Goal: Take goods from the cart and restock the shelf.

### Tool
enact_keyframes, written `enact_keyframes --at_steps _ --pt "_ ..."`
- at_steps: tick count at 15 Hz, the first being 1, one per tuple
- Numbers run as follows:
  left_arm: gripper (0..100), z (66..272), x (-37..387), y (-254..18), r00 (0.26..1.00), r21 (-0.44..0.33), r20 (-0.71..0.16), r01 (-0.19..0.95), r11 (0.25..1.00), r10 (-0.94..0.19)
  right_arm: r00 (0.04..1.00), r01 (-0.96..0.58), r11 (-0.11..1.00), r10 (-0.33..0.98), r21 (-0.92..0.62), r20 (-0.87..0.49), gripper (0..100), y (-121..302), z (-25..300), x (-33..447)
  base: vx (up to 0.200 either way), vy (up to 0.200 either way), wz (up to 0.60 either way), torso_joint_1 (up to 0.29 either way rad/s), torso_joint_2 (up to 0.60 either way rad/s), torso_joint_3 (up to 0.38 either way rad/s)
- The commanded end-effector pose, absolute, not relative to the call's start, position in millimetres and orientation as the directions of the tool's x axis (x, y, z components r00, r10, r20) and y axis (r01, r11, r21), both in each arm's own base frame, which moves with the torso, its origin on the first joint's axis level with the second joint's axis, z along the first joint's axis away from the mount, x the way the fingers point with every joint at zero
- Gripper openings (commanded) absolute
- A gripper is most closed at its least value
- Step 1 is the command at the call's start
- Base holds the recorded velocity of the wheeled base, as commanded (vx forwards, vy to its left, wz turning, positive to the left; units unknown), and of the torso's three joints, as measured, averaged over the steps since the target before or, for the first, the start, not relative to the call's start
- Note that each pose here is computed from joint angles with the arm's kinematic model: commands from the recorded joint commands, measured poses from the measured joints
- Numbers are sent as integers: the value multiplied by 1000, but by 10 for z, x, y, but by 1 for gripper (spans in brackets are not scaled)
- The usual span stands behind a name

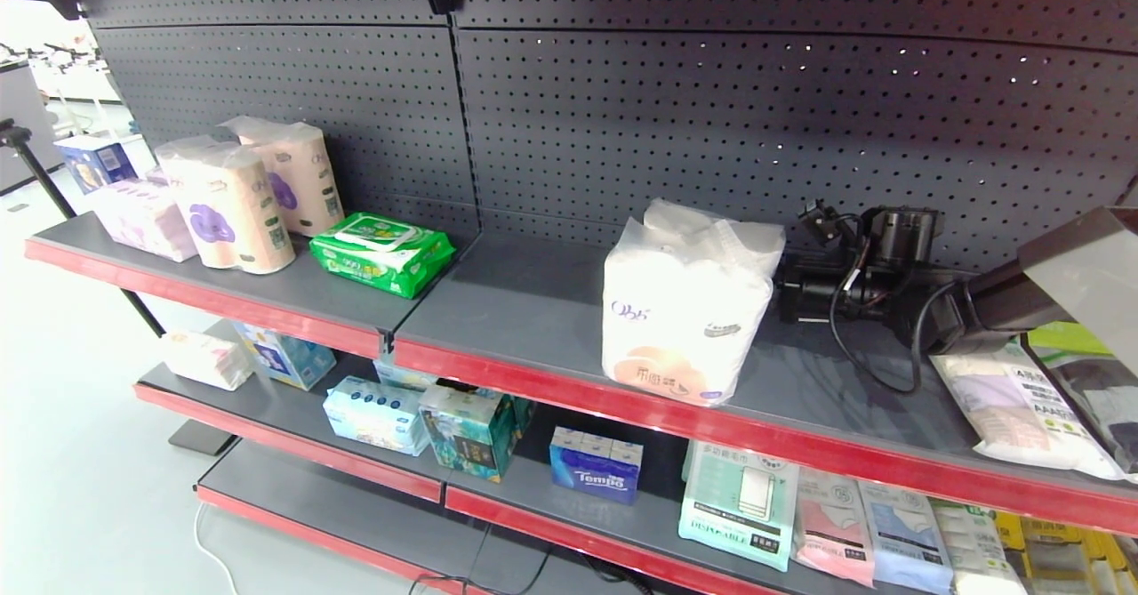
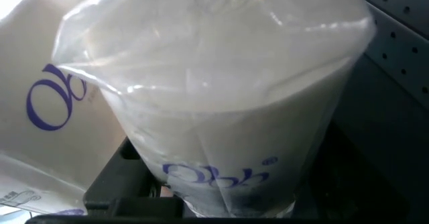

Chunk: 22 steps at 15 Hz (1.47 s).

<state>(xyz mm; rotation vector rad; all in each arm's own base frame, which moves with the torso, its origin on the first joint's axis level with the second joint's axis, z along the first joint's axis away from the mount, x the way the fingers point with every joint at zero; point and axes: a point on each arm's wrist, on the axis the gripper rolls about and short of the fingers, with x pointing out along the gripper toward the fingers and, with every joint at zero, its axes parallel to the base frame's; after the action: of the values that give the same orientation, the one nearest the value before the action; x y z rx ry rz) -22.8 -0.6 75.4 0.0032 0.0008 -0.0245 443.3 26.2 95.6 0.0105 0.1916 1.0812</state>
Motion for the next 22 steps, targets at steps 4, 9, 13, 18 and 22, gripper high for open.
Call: enact_keyframes --at_steps 4,9,13,18,22 --pt "100 753 -228 -6 1000 3 -2 25 1000 -25 450 -881 465 881 93 -144 100 291 1006 4423 0 0 0 0 0 0" --pt "100 755 -228 -6 1000 3 0 25 1000 -25 465 -878 475 877 66 -125 100 250 1184 4378 0 0 0 0 0 0" --pt "100 755 -228 -6 1000 3 0 25 1000 -25 470 -879 476 876 35 -109 100 249 1341 4331 0 0 0 0 0 0" --pt "100 753 -228 -6 1000 3 -2 25 1000 -25 480 -874 485 872 33 -91 100 241 1511 4270 0 0 0 0 0 0" --pt "100 755 -228 -6 1000 3 0 25 1000 -25 490 -870 493 869 16 -71 100 214 1694 4199 0 0 0 0 0 0"
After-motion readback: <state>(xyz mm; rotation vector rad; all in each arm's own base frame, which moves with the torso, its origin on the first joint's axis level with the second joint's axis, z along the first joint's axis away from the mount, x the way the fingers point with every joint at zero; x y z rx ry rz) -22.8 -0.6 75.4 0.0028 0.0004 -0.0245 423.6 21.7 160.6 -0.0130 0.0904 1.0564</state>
